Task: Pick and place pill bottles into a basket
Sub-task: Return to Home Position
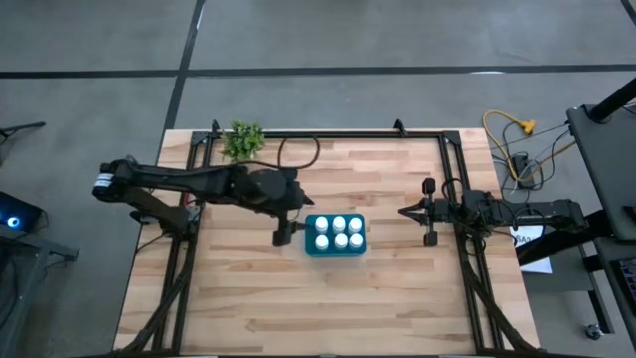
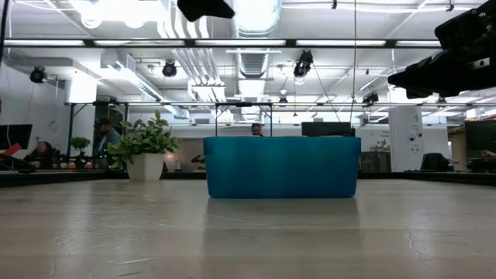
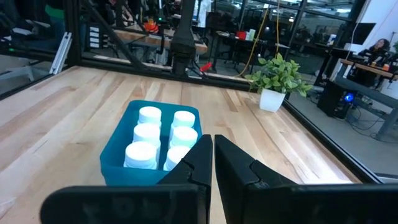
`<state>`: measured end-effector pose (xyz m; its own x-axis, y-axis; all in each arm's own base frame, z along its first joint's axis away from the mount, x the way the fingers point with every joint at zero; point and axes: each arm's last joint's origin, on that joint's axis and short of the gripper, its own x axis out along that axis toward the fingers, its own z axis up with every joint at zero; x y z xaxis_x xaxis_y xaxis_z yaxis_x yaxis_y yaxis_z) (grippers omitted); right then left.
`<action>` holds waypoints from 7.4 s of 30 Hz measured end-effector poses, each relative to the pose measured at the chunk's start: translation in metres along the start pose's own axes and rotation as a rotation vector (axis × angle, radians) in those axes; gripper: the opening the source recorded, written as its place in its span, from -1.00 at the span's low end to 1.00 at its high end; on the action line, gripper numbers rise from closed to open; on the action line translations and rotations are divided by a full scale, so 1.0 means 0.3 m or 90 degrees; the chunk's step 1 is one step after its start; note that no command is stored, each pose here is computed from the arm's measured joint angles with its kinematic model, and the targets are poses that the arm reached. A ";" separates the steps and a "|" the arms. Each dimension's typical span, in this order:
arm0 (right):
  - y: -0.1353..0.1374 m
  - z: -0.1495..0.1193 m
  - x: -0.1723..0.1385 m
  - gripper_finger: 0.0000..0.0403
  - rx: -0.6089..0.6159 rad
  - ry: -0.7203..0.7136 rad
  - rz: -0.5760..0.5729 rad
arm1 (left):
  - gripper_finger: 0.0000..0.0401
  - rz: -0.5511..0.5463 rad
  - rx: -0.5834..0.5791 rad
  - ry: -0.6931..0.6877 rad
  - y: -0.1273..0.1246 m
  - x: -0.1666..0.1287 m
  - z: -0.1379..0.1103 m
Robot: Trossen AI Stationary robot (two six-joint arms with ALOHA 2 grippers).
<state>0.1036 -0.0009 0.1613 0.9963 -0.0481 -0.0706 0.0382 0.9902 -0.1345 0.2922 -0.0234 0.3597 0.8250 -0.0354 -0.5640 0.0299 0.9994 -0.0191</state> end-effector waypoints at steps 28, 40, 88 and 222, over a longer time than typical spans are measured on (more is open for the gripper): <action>0.000 0.001 0.000 -0.96 0.000 -0.002 0.000 | 0.37 0.123 0.045 -0.081 0.043 -0.310 -0.182; 0.000 0.004 0.000 -0.96 -0.024 -0.009 0.000 | 0.37 0.029 0.198 -0.443 0.020 -0.260 -0.190; -0.049 0.209 -0.112 -0.96 0.257 -0.489 -0.081 | 0.37 -0.036 -0.156 -0.759 0.061 -0.398 -0.703; -0.006 -0.005 0.003 -0.96 0.149 0.007 -0.044 | 0.37 0.013 -0.038 -0.357 0.059 -0.153 -0.898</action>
<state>0.1043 -0.0029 0.1599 0.9899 -0.1169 -0.0800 0.1241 0.9879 0.0928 0.1028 -0.0037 0.1627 0.9992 0.0051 -0.0405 -0.0079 0.9976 -0.0682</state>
